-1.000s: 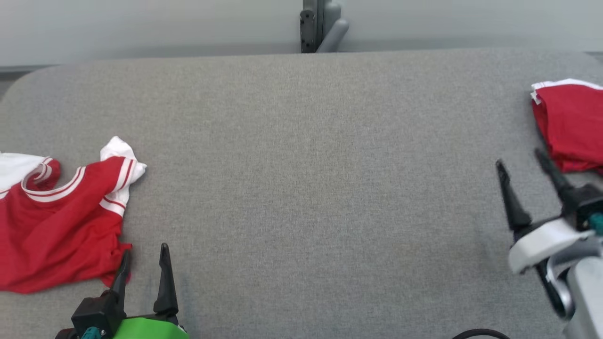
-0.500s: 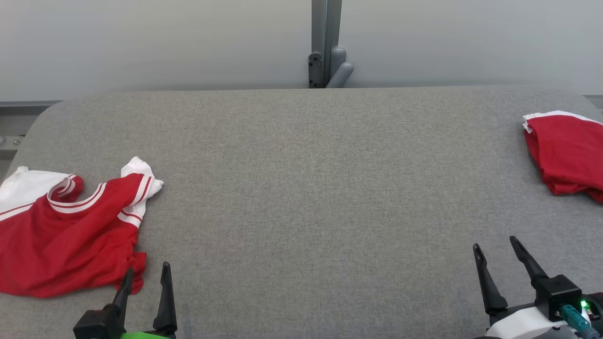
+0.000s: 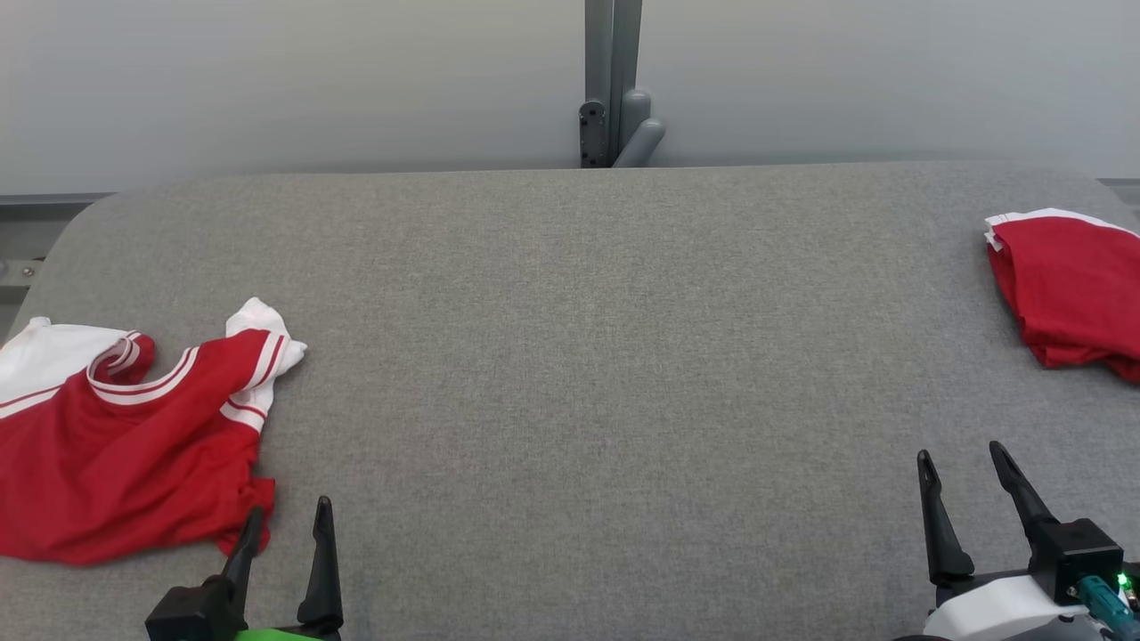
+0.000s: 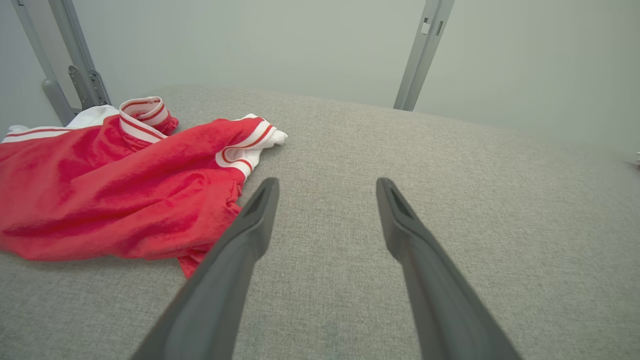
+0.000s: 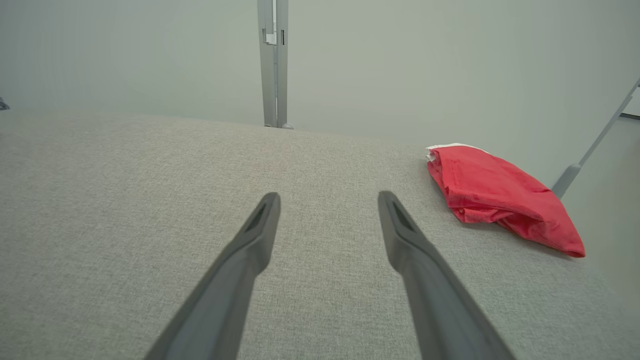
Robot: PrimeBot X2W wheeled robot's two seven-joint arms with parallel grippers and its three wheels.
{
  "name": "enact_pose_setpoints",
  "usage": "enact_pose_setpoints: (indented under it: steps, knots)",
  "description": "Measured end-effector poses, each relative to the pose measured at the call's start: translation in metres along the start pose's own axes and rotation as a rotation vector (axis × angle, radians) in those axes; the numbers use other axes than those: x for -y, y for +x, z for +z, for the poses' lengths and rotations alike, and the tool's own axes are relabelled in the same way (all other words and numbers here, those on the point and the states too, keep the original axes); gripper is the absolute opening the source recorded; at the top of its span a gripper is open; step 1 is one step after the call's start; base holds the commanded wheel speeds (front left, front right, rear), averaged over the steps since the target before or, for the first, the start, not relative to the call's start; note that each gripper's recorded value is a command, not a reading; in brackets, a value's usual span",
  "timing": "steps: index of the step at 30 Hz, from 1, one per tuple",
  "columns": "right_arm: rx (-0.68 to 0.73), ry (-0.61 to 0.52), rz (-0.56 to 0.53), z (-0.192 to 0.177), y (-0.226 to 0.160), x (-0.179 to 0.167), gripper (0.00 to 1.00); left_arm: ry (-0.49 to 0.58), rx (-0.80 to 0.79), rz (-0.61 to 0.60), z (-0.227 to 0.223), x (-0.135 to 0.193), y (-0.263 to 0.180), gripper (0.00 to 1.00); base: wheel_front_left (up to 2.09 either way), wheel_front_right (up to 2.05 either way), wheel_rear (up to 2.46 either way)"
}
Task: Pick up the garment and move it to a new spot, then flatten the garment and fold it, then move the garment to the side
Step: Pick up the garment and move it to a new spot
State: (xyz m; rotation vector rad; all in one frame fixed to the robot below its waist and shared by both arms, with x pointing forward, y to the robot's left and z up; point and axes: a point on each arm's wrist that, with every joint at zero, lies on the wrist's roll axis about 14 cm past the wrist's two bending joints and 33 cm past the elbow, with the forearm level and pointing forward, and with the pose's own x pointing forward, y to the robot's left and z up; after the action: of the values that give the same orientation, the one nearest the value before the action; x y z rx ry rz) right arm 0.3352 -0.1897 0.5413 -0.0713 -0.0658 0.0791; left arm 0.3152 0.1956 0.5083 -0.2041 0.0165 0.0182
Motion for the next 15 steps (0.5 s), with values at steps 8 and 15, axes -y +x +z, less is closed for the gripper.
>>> enact_pose_setpoints:
  steps: [8,15]
  knots:
    - [0.0,0.008,0.002,0.0,0.004,-0.003,1.0,0.0,0.0,0.01,0.0,-0.003,-0.002,1.0,0.0,0.0,0.0]
    - [-0.011,0.008,0.068,-0.004,0.012,-0.023,1.0,0.015,0.03,0.075,0.009,-0.023,-0.011,1.0,0.0,0.0,0.0]
